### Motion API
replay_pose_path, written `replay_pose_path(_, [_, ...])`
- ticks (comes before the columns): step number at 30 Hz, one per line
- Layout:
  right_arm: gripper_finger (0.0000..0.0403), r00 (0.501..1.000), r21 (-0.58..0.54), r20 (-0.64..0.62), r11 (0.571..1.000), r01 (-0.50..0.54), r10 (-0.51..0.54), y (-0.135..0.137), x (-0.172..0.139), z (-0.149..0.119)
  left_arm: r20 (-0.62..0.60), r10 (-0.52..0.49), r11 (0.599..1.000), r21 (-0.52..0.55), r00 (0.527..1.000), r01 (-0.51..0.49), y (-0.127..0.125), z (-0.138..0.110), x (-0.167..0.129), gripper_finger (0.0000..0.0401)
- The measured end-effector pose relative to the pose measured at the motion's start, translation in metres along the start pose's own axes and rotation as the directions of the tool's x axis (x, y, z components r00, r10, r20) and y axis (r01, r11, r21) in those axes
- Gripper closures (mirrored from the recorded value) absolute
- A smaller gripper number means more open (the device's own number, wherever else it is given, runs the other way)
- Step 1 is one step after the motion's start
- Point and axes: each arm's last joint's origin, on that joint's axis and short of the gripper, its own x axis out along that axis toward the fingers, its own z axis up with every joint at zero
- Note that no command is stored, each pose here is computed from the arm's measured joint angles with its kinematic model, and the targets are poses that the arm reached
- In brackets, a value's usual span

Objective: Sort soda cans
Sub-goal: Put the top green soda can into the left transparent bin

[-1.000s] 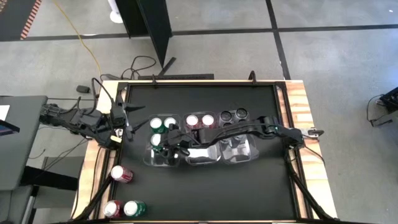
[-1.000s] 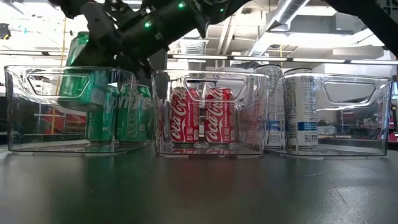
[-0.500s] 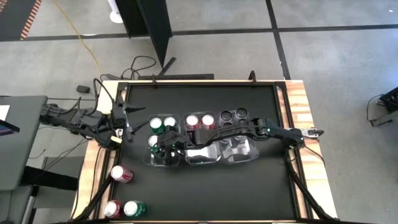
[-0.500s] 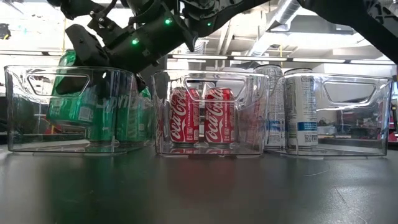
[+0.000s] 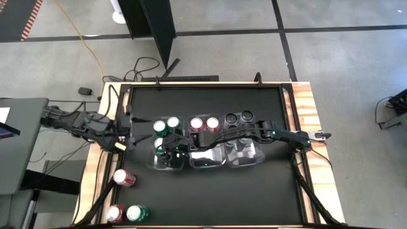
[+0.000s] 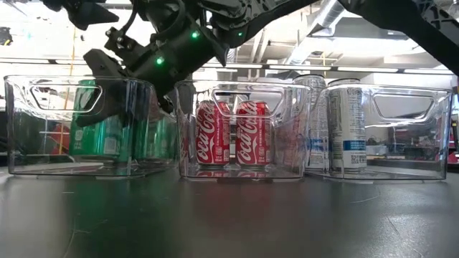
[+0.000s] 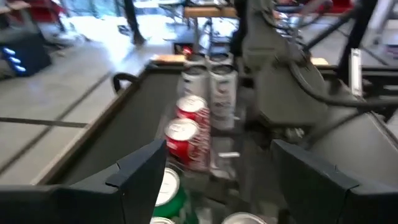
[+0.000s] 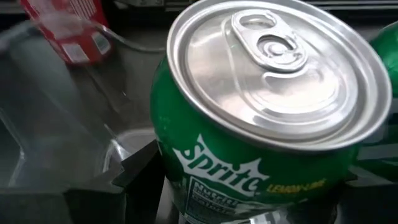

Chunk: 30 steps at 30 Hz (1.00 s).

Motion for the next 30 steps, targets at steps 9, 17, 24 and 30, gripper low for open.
replay_pose_path(9, [0.0103,1.000,0.006,-0.002,1.000,-0.006,0.006,0.000,0.000,0.000,-0.123,-0.013,1.000,0.003,0.992,0.014,-0.007,-0.008,0.013,0.0120])
replay_pose_path(17, [0.0073,1.000,0.004,-0.017,1.000,-0.008,0.008,0.000,0.000,-0.001,-0.181,-0.048,0.999,-0.020,0.982,0.045,-0.009,-0.012,0.014,0.0120])
replay_pose_path(24, [0.0060,1.000,0.000,-0.017,1.000,-0.009,0.009,0.000,0.000,-0.001,-0.221,-0.043,0.998,-0.048,0.974,0.033,-0.008,-0.016,0.014,0.0120])
replay_pose_path(30, [0.0050,1.000,-0.003,-0.015,1.000,-0.010,0.010,0.000,-0.001,-0.001,-0.310,-0.023,0.995,-0.097,0.950,-0.007,-0.008,-0.029,0.015,0.0120])
